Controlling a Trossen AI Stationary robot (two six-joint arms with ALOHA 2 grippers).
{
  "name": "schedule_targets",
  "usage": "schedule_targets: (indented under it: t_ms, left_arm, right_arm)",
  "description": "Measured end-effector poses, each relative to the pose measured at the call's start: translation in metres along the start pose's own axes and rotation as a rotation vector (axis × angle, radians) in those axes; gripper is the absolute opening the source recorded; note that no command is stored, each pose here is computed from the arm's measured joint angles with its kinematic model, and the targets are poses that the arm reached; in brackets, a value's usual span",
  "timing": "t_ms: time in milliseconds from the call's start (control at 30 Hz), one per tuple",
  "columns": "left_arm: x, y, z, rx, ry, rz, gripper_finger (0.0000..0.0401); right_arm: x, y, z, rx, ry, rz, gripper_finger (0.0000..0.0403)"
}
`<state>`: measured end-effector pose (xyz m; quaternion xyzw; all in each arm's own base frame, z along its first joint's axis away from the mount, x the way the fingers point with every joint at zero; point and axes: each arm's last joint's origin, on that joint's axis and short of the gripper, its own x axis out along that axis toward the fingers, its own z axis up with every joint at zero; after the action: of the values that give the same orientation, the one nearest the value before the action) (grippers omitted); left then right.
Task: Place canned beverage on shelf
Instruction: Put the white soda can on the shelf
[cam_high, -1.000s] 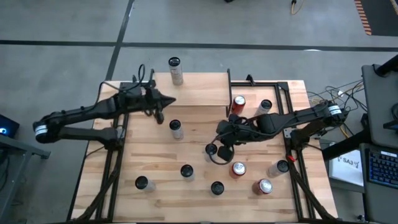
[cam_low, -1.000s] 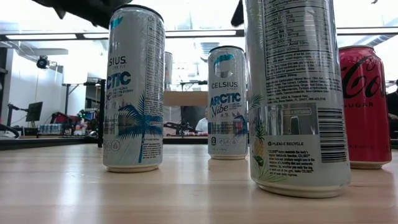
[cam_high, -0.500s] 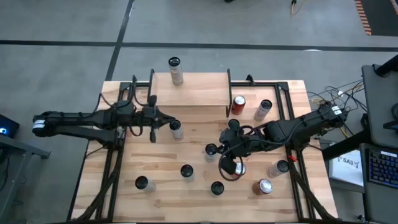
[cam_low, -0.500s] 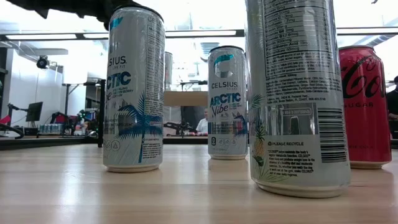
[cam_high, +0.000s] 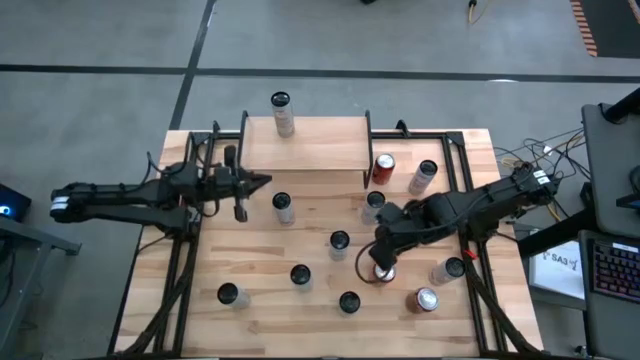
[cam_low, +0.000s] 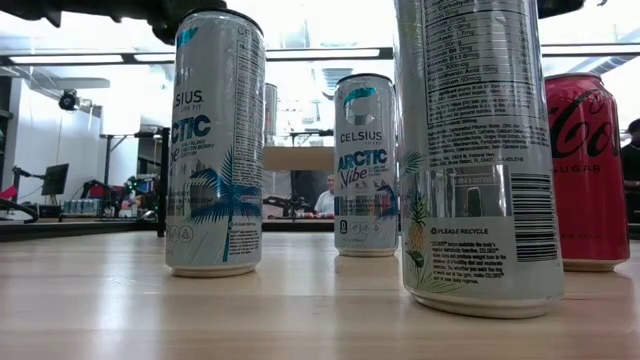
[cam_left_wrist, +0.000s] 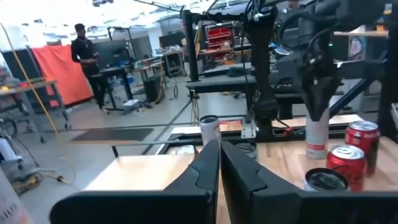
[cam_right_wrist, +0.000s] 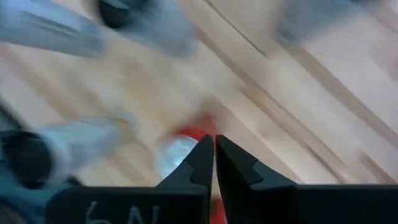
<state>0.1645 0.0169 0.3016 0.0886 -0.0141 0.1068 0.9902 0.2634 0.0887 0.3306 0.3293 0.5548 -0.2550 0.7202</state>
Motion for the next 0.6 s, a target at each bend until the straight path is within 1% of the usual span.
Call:
schedule_targets:
  t_ms: [100, 267, 367, 467, 600]
  left_arm:
    - [0.002, 0.000, 0.003, 0.035, -0.002, 0.001, 0.0000]
    - [0.008, 0.001, 0.014, 0.108, -0.019, 0.006, 0.0000]
    - [0.013, 0.002, 0.020, 0.146, -0.021, 0.007, 0.0000]
    - [0.018, 0.002, 0.025, 0.175, -0.022, 0.008, 0.0000]
    - [0.027, 0.002, 0.028, 0.219, -0.007, 0.004, 0.0000]
  right_arm:
    - [0.000, -0.008, -0.004, 0.055, 0.045, -0.086, 0.0009]
    - [0.000, -0.010, -0.003, 0.053, 0.038, -0.100, 0.0009]
    - [0.000, -0.012, 0.001, 0.096, 0.019, -0.109, 0.0013]
    - [0.000, -0.015, 0.007, 0.113, 0.010, -0.114, 0.0033]
    - [0.001, -0.018, 0.014, 0.125, 0.008, -0.119, 0.0084]
